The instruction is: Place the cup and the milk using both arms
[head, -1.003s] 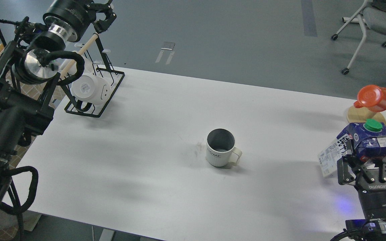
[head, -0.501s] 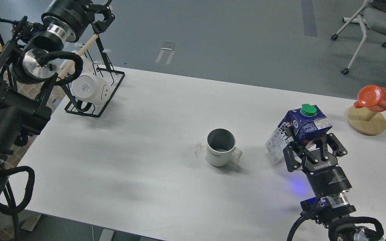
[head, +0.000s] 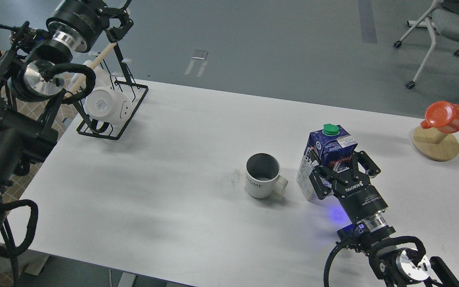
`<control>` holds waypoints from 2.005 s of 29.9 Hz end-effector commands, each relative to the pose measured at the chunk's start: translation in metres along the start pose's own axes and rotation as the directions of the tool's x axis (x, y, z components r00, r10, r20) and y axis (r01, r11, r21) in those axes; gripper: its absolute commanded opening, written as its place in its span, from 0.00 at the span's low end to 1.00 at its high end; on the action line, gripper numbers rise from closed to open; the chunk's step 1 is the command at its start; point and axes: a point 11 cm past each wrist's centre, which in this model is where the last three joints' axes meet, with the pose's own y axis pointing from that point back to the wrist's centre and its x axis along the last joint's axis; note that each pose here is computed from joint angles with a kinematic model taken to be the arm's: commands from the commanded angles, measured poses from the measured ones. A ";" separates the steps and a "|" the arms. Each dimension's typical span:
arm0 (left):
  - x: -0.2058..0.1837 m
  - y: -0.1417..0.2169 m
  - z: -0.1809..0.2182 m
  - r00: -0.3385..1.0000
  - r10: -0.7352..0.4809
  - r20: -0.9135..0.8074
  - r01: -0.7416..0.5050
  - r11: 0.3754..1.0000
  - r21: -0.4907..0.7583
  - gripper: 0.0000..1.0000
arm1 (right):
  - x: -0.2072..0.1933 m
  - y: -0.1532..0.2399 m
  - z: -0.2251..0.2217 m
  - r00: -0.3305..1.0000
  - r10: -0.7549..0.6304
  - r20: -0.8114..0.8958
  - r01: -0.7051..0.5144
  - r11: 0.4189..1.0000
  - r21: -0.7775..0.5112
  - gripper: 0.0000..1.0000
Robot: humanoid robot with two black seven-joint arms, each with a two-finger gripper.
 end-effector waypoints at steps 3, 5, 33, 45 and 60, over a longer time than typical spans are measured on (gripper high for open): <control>0.002 0.001 0.002 1.000 0.003 0.005 -0.003 1.000 -0.002 0.98 | 0.002 -0.005 0.016 1.000 0.004 0.005 -0.004 0.998 -0.059 0.75; 0.002 0.001 0.002 1.000 0.003 0.005 -0.003 1.000 -0.002 0.98 | 0.004 -0.006 0.024 1.000 0.013 0.007 -0.012 0.996 -0.087 0.75; 0.001 0.001 -0.003 1.000 0.000 -0.004 0.000 1.000 0.002 0.98 | 0.017 0.036 0.008 0.998 0.056 0.042 -0.057 0.998 0.028 1.00; 0.000 0.001 0.000 1.000 0.002 -0.005 -0.002 1.000 -0.003 0.98 | 0.006 0.093 0.002 0.997 0.069 0.046 -0.075 0.988 0.136 1.00; -0.004 -0.002 0.009 1.000 -0.015 0.012 0.015 1.000 -0.009 0.98 | -0.092 0.021 -0.100 0.930 -0.104 -0.354 0.161 0.977 0.137 1.00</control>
